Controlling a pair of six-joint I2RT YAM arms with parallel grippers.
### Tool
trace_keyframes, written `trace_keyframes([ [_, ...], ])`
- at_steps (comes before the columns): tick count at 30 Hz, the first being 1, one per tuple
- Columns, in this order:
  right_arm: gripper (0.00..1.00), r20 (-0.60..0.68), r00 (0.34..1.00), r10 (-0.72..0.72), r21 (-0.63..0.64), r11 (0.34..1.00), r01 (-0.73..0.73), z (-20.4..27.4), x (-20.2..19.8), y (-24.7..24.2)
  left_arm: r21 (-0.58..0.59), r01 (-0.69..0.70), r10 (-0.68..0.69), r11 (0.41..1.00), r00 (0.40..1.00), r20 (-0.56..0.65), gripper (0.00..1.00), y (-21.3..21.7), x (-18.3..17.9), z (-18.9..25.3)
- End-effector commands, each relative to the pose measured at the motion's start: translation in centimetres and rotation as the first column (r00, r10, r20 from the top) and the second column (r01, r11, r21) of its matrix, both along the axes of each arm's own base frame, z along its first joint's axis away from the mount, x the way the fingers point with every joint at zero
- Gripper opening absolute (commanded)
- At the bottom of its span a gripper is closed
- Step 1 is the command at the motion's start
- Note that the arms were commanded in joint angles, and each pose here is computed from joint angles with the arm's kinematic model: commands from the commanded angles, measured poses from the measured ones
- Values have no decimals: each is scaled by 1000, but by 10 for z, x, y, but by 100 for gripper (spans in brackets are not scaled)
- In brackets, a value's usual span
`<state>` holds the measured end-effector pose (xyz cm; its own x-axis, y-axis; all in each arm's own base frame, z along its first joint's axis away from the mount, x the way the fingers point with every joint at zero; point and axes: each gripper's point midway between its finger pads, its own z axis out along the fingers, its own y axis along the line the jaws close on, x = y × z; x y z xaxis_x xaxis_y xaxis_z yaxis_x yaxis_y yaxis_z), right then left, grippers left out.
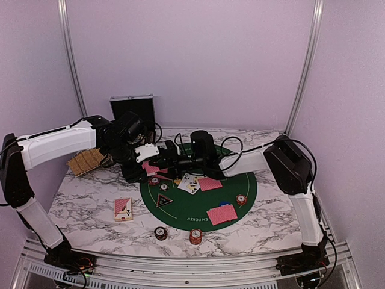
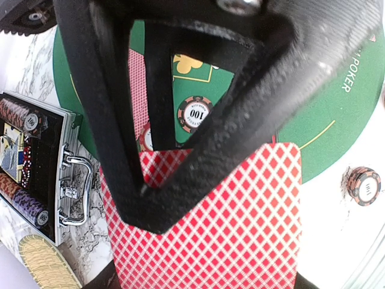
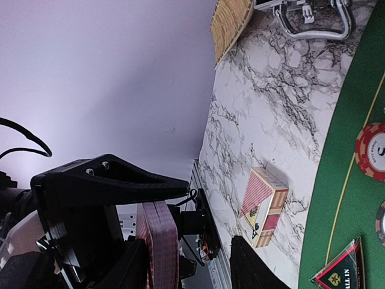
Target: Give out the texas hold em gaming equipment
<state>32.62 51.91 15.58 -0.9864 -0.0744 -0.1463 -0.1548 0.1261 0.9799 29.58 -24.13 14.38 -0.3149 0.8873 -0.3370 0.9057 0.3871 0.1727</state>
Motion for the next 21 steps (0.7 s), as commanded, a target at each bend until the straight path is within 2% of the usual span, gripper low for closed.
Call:
trace_keyframes([
  [1,44,9,999,-41,-23,999,41,5,8,-10,-27,7,-6,1000,1000,12,0,-2,-3,10],
  [10,20,29,999,-45,10,999,45,25,7,-18,-25,4,-4,1000,1000,7,0,-3,-3,8],
  [17,11,29,999,-44,14,999,43,29,7,-21,-24,3,-3,1000,1000,11,0,-2,-2,9],
  [21,9,23,999,-43,28,999,42,34,5,-23,-23,2,-2,1000,1000,13,0,-2,-1,10],
])
